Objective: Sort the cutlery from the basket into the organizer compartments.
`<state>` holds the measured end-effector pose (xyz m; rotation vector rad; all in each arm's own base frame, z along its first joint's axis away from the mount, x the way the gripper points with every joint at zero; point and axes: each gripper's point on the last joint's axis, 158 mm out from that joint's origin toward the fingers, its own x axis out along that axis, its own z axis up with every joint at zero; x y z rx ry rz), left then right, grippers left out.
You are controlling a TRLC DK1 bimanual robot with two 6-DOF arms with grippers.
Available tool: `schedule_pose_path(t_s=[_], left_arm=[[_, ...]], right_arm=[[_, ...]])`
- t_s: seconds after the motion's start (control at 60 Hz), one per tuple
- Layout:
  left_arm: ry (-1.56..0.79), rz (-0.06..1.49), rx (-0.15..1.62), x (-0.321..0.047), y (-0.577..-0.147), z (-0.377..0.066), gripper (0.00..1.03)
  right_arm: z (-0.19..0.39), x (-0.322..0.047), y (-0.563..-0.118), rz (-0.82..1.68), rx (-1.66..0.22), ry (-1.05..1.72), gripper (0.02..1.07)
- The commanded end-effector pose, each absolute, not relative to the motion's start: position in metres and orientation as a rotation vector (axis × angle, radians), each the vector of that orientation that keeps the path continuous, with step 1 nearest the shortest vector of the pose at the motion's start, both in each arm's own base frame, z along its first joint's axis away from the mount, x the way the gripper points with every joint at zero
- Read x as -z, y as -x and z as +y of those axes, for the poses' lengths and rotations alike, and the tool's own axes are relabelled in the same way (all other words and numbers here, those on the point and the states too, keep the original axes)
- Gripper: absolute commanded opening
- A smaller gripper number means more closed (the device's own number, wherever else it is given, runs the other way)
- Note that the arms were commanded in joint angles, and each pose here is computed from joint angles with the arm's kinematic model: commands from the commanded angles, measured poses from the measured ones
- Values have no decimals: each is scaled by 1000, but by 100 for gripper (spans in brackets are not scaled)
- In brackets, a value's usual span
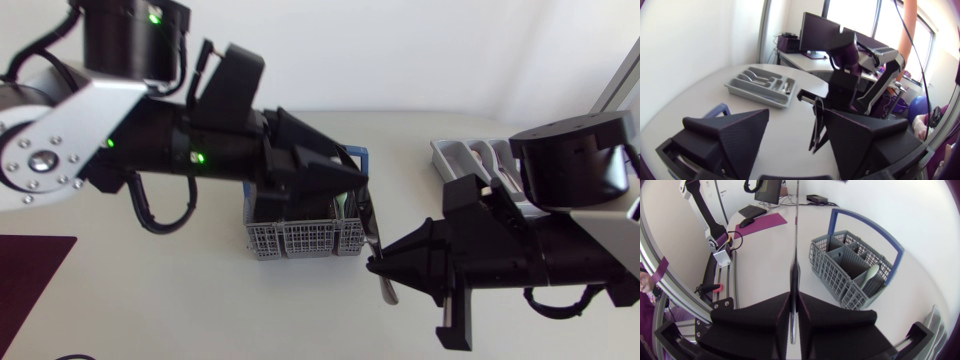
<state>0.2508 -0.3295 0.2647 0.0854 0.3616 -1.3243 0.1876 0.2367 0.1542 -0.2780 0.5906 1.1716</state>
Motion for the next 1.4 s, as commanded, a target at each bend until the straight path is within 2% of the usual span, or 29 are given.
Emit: schedule_pose_path(t_s=[0.0,0.1,0.283,0.383,0.483,0.533,0.6,0.65,0.767,1.033,1.383], left_arm=[[-55,225,1193,-323,-285,-309,98],[-53,190,1053,-343,-319,-280,98],[-28,188,977,-349,-335,-255,98],[17,155,913,-370,-347,-233,98],[19,151,905,-377,-347,-228,98],[13,169,958,-374,-337,-236,98],[-14,221,1046,-359,-319,-250,98],[-86,298,1189,-332,-286,-275,98],[-137,351,1253,-305,-266,-288,98],[-327,443,1206,-240,-261,-298,98],[-450,499,1188,-196,-256,-299,98]], right_arm=[[227,-157,-184,575,-1163,287,7],[196,-157,-199,583,-1063,299,7],[157,-150,-217,592,-964,300,7],[140,-147,-227,597,-912,292,7],[116,-148,-244,592,-818,284,7],[101,-150,-255,586,-763,276,7],[77,-151,-272,596,-679,249,7],[50,-151,-288,600,-597,232,7],[9,-152,-311,596,-470,218,7],[-108,-144,-365,639,-146,246,7],[-212,-100,-422,760,53,214,7]])
